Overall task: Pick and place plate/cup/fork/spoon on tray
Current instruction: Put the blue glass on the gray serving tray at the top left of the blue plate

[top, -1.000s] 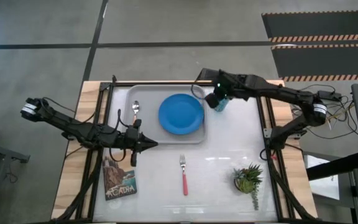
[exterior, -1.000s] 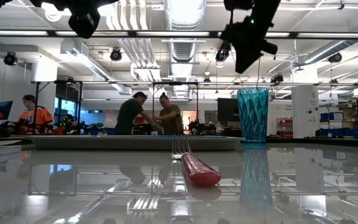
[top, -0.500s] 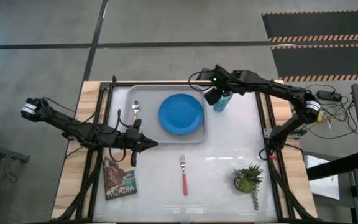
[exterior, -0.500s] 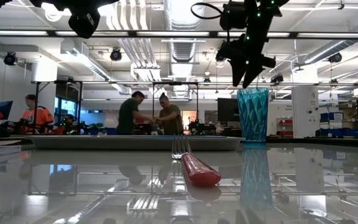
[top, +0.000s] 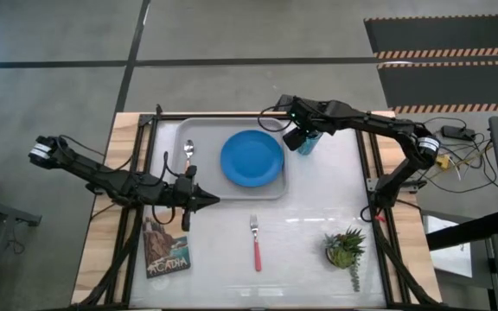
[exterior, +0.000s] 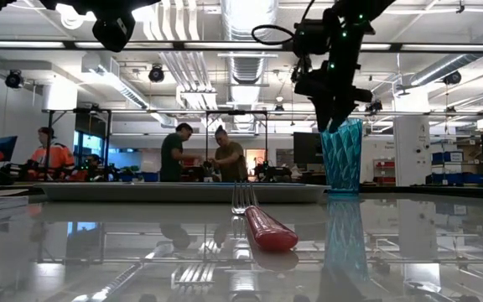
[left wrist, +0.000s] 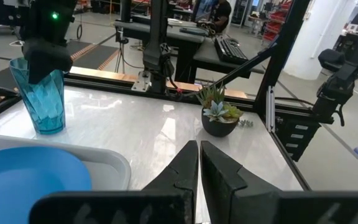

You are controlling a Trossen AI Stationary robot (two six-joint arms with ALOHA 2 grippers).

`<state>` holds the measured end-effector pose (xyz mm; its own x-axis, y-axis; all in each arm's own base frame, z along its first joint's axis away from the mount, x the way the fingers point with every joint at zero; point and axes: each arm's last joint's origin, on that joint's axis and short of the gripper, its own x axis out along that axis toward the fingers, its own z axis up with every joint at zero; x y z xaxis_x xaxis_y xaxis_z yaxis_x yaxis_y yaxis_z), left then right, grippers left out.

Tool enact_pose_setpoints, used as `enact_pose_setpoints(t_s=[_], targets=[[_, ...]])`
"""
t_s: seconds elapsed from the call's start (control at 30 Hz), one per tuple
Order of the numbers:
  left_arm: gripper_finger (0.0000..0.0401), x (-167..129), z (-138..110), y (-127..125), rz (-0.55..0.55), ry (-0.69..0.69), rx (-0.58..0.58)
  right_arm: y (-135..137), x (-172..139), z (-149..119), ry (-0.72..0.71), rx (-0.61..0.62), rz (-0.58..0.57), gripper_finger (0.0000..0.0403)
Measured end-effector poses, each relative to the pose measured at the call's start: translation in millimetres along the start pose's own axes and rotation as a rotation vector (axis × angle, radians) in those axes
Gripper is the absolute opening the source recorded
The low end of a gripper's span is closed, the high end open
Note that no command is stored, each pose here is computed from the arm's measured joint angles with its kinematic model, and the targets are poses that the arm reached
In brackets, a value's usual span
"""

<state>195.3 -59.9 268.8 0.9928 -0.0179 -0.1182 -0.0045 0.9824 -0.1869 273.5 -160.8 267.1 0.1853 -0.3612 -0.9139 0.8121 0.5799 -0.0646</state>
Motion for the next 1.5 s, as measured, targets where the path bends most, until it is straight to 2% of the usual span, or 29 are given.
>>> enact_pose_setpoints(t_s=[0.57,0.7,0.93,1.3,1.5], targets=[[0.0000,0,0,0,0.010,-0.004,0.010,3,-3,-2,0.006,-0.009,0.030,0.0013],[0.0000,-2,2,2,0.050,-0.023,0.022,4,-6,-1,0.003,-0.016,0.032,0.0010],[0.0000,-7,-1,4,0.050,-0.084,0.025,9,-28,8,-0.040,-0.034,0.040,0.0009],[0.0000,-28,-5,13,0.037,-0.201,-0.019,29,-68,27,-0.233,-0.077,0.090,0.0009],[0.0000,-33,-5,15,0.028,-0.242,-0.035,40,-76,34,-0.294,-0.095,0.138,0.0009]])
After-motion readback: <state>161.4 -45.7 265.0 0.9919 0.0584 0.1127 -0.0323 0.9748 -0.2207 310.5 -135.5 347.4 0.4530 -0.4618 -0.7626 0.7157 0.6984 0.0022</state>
